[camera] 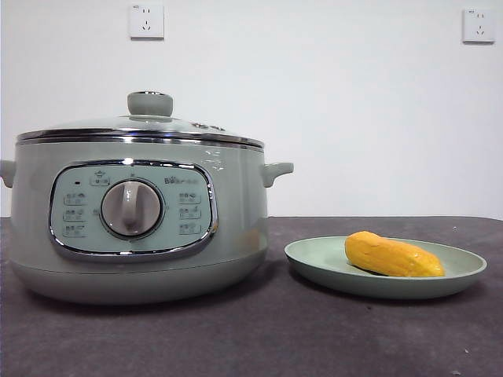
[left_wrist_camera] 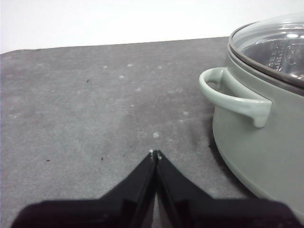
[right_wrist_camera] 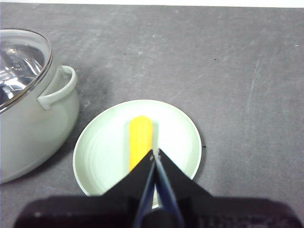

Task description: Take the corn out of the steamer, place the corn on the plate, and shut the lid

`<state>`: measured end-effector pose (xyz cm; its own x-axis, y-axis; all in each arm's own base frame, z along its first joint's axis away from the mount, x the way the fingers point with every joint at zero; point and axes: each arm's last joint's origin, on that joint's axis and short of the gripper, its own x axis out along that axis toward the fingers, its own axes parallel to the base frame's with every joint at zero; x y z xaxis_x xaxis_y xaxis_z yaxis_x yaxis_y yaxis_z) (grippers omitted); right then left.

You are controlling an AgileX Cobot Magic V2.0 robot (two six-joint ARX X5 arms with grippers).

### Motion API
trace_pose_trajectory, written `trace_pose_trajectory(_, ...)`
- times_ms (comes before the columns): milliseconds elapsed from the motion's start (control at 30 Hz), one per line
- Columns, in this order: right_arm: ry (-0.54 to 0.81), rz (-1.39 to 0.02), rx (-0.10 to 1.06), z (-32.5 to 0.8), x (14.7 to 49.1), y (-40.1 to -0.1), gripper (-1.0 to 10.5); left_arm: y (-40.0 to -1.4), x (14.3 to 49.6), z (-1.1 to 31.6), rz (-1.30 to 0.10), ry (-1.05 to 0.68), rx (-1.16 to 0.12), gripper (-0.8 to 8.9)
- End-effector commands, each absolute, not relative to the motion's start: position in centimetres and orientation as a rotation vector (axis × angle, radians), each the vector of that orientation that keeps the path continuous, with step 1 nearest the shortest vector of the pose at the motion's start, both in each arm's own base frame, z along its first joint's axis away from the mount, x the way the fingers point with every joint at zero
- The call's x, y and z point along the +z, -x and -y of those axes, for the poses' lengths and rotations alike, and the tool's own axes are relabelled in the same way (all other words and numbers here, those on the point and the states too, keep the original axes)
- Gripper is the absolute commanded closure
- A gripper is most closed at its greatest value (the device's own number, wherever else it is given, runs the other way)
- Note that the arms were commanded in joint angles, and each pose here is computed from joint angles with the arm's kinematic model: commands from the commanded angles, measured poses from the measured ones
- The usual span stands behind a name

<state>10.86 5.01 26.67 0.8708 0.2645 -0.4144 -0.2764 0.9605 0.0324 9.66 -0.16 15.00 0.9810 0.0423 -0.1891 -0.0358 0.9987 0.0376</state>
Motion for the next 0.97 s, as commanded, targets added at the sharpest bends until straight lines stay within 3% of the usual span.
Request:
trace_pose_trajectory(33,0.019,-0.429,0.278,-5.0,26.5,-10.9,9.4,-9.7,14.6,0.1,-0.200,-0.028,0.038,8.16)
trace_pose_trajectory(600,0.057,-0.408,0.252,-4.5,26.6,-10.4,9.4,-9.7,14.6,0.1,-0.200,-0.028,0.038,8.16)
trace_pose_trajectory(767,0.050,-0.290,0.203,-3.4,25.9,-10.1,9.4,-9.7,14.6,0.1,-0.200,-0.028,0.038,8.16)
trace_pose_trajectory(967,0.041,-0.118,0.300,-2.2,23.1,-9.3,9.4,-9.7,14.6,0.1,-0.200,-0.028,0.038,8.16)
